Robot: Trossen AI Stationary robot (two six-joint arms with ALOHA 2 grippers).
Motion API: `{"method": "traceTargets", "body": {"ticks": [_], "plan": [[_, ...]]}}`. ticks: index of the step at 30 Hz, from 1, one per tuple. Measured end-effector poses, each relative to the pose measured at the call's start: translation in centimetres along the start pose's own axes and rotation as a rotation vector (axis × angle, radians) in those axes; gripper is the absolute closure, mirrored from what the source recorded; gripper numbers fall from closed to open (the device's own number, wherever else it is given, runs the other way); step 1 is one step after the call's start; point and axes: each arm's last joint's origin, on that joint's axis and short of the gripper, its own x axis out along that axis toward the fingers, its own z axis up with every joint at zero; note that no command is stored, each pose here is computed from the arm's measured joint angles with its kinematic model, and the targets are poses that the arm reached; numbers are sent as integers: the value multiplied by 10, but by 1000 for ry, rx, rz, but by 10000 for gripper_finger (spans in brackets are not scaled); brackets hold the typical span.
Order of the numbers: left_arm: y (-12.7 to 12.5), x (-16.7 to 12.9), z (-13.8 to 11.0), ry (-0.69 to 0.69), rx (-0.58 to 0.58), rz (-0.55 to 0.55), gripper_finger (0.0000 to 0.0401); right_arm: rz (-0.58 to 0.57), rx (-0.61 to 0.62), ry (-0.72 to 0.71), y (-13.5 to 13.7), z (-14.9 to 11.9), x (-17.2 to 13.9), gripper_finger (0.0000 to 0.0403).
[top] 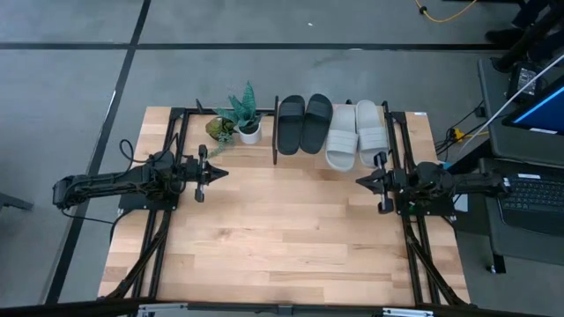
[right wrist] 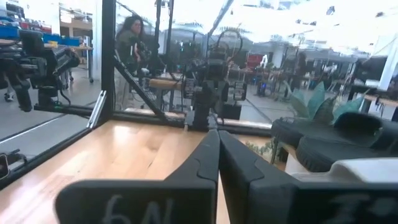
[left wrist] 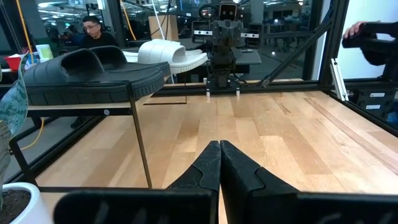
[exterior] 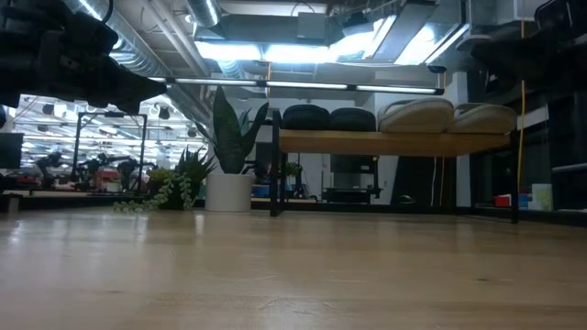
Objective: Pick and place slides into the shelf
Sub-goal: Return to Home Position
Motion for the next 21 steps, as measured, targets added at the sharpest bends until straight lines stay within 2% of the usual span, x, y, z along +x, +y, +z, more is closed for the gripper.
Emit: {"method": "traceTargets", "body": {"ticks": [5, 13, 21], "plan": [[0, 0, 0, 0, 0, 0, 401, 0, -33, -2, 0, -2, -4, 391], [0, 0, 0, 0, 0, 0, 401, 80, -56, 7, 2, -3, -4, 391], [0, 0, 0, 0, 0, 0, 401, 78, 27, -10, 2, -1, -4, 391]]}}
